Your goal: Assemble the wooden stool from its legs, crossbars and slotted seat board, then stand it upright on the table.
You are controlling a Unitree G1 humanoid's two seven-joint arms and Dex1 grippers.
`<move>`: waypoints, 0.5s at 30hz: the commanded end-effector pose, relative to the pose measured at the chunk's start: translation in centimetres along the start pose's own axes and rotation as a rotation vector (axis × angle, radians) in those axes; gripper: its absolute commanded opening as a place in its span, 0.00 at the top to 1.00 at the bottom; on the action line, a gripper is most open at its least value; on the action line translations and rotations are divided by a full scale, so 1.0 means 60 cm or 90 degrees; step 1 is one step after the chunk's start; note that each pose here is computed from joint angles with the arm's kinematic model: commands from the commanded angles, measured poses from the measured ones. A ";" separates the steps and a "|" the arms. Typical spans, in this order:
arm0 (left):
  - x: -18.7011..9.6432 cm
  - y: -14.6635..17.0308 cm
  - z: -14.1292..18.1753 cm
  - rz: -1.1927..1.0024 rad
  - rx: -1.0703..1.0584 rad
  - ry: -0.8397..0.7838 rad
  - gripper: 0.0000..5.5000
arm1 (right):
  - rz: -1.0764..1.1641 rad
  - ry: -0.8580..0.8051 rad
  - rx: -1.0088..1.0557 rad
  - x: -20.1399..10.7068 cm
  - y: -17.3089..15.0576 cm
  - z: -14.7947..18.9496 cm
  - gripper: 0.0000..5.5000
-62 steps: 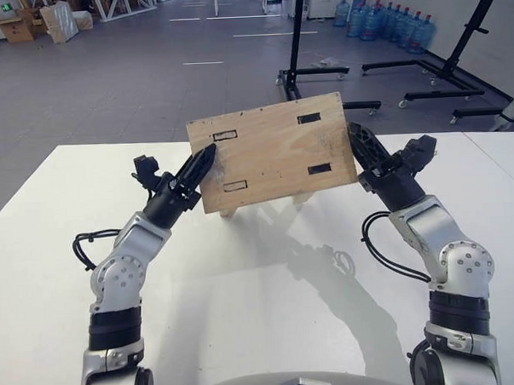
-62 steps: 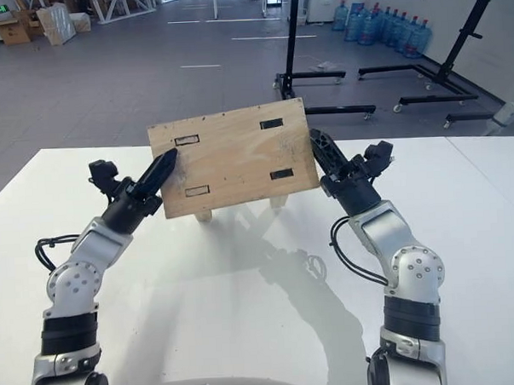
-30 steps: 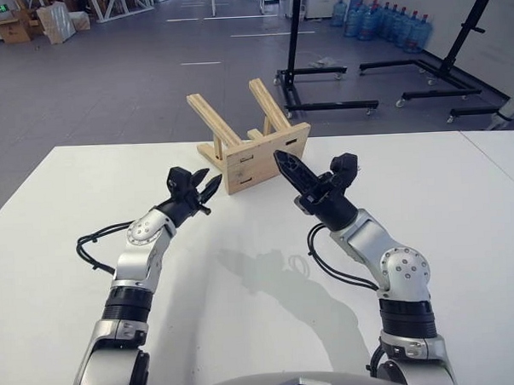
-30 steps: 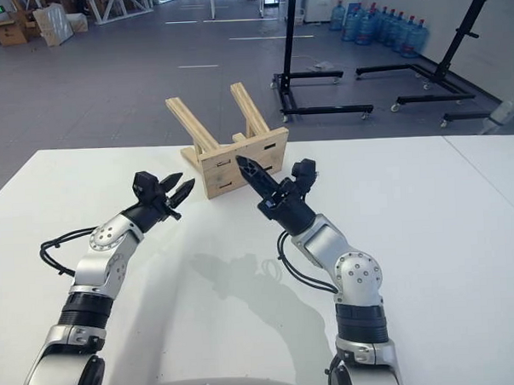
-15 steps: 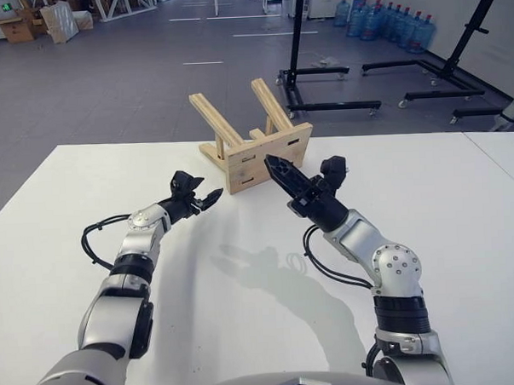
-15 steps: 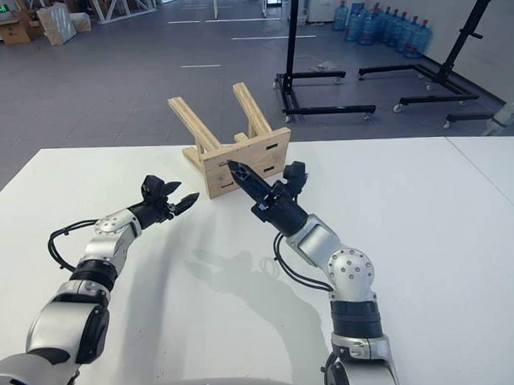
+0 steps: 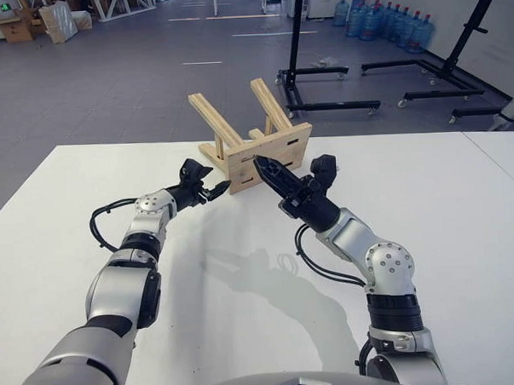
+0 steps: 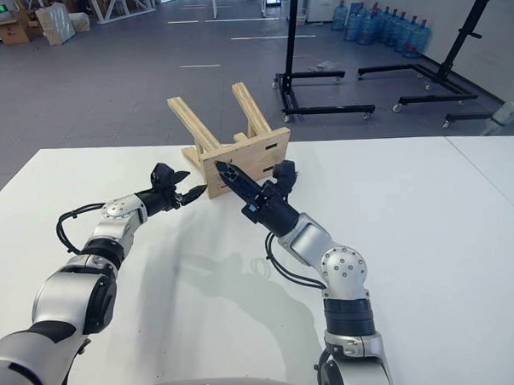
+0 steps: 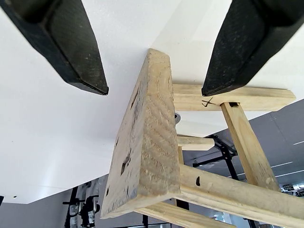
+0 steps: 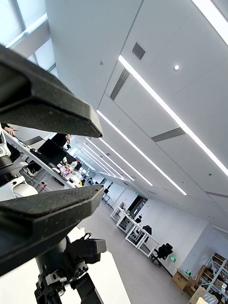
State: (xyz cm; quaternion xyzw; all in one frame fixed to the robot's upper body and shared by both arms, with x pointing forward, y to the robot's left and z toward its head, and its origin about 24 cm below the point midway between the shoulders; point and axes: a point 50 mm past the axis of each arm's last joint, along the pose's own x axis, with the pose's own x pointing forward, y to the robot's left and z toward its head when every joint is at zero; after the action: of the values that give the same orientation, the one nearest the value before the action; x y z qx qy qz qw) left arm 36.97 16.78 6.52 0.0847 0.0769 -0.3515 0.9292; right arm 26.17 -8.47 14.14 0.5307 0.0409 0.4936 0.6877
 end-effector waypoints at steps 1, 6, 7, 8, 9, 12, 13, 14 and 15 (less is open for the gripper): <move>0.006 0.010 0.017 0.025 0.029 0.007 0.34 | 0.027 0.016 -0.010 0.013 0.012 0.000 0.67; 0.010 0.006 0.023 0.018 0.034 -0.014 0.34 | 0.027 0.016 -0.008 0.012 0.013 -0.001 0.67; 0.012 0.002 0.023 0.015 0.039 -0.016 0.34 | 0.028 0.017 -0.008 0.012 0.013 -0.002 0.67; 0.018 -0.005 0.024 0.009 0.050 -0.018 0.34 | 0.029 0.018 -0.008 0.011 0.013 -0.002 0.67; 0.025 -0.011 0.028 0.005 0.058 -0.024 0.34 | 0.030 0.020 -0.008 0.012 0.014 -0.003 0.67; 0.050 -0.028 0.058 -0.008 0.073 -0.062 0.34 | 0.034 0.024 -0.007 0.012 0.015 -0.004 0.67; 0.057 -0.032 0.068 -0.013 0.081 -0.071 0.34 | 0.036 0.027 -0.006 0.012 0.015 -0.006 0.67; 0.061 -0.035 0.075 -0.016 0.090 -0.074 0.34 | 0.038 0.029 -0.005 0.013 0.016 -0.007 0.67; 0.063 -0.035 0.079 -0.016 0.096 -0.075 0.34 | 0.041 0.031 -0.004 0.013 0.016 -0.008 0.67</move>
State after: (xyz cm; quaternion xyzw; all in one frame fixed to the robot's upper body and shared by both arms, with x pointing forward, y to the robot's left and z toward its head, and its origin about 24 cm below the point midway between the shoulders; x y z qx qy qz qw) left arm 38.35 12.51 9.04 0.1152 0.0138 -0.3658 0.9235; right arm 25.78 -7.98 14.43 0.5258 0.0426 0.5139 0.6765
